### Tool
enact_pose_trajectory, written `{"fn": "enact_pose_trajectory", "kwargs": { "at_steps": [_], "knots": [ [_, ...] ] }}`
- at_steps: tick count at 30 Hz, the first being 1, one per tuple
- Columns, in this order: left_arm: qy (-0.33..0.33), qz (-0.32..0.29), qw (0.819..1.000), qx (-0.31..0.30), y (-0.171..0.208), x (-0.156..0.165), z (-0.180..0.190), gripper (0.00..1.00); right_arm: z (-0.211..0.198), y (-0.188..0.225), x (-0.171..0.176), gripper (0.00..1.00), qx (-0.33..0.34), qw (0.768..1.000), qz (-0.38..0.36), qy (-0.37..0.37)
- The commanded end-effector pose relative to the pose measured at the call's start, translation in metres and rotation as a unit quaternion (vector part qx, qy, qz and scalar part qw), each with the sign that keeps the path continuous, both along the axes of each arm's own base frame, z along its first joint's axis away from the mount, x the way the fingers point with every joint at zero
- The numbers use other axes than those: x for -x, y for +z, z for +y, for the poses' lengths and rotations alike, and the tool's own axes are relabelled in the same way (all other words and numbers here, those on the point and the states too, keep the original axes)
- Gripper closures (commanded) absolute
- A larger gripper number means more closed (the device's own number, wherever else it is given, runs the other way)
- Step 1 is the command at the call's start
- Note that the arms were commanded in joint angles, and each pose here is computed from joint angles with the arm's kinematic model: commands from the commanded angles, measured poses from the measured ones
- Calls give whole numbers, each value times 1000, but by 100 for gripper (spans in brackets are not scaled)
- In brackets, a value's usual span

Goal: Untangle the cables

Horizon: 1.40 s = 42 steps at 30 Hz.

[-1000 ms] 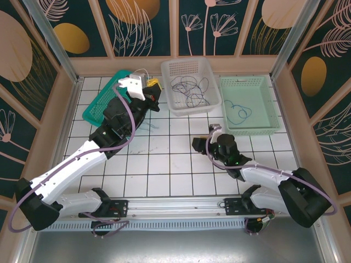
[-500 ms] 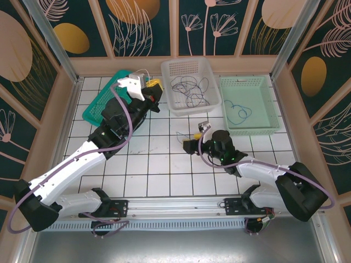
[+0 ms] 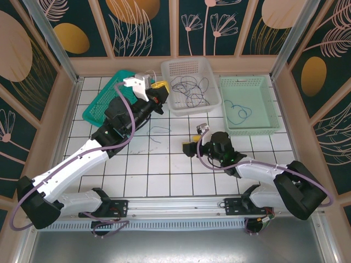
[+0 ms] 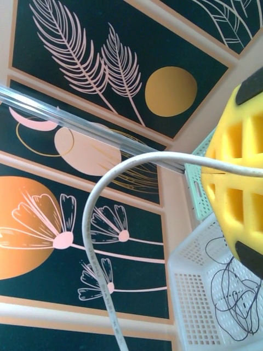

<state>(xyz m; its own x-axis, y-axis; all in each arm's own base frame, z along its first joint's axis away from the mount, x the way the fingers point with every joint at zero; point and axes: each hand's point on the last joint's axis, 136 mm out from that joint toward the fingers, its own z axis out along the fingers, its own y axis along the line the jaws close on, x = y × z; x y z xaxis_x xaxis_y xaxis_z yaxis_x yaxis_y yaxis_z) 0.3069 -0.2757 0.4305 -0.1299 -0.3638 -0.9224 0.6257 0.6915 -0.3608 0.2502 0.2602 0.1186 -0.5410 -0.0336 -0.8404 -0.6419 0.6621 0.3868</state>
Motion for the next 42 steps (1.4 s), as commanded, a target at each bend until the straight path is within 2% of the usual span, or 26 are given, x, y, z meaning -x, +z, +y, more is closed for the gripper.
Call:
{"fn": "enact_pose_trajectory", "kwargs": {
  "at_steps": [1, 6, 11, 16, 18, 21, 23, 29, 30, 31, 34, 35, 38, 42],
  "knots": [
    [-11, -10, 1000, 12, 7, 3, -1, 96, 3, 4, -6, 24, 23, 999, -28, 5],
    [-27, -11, 1000, 10, 8, 7, -5, 96, 2, 1, -11, 22, 52, 997, -61, 11],
    [-77, -12, 997, -3, 11, 16, -21, 96, -6, 8, -24, 20, 104, 986, -128, 31],
    [-119, -22, 993, 10, 18, 26, -30, 96, -2, 25, -42, 23, 90, 981, -155, 69],
    [-126, -26, 992, 14, 20, 29, -31, 96, 6, 30, -47, 34, 79, 980, -158, 88],
    [-122, -27, 992, 15, 21, 28, -30, 96, 23, 30, -43, 69, 62, 979, -141, 131],
    [-116, -29, 993, 15, 23, 28, -27, 96, 31, 22, -39, 84, 64, 978, -130, 149],
    [-84, -33, 996, 7, 24, 25, -16, 96, 39, 9, -24, 92, 64, 977, -109, 171],
    [-83, -35, 996, 6, 24, 26, -15, 96, 39, 8, -23, 92, 68, 976, -113, 171],
    [-84, -36, 996, 5, 25, 27, -15, 95, 38, 7, -24, 86, 77, 976, -118, 166],
    [-83, -34, 996, 2, 24, 27, -14, 95, 29, 1, -35, 43, 104, 979, -111, 135],
    [-81, -33, 996, 2, 24, 26, -14, 95, 23, -1, -41, 37, 108, 983, -93, 115],
    [-68, -27, 997, 2, 22, 22, -11, 95, 18, -1, -38, 36, 86, 989, -50, 114],
    [-58, -18, 998, 2, 17, 17, -11, 95, 8, 2, -25, 34, 67, 992, -47, 95]
  ]
}}
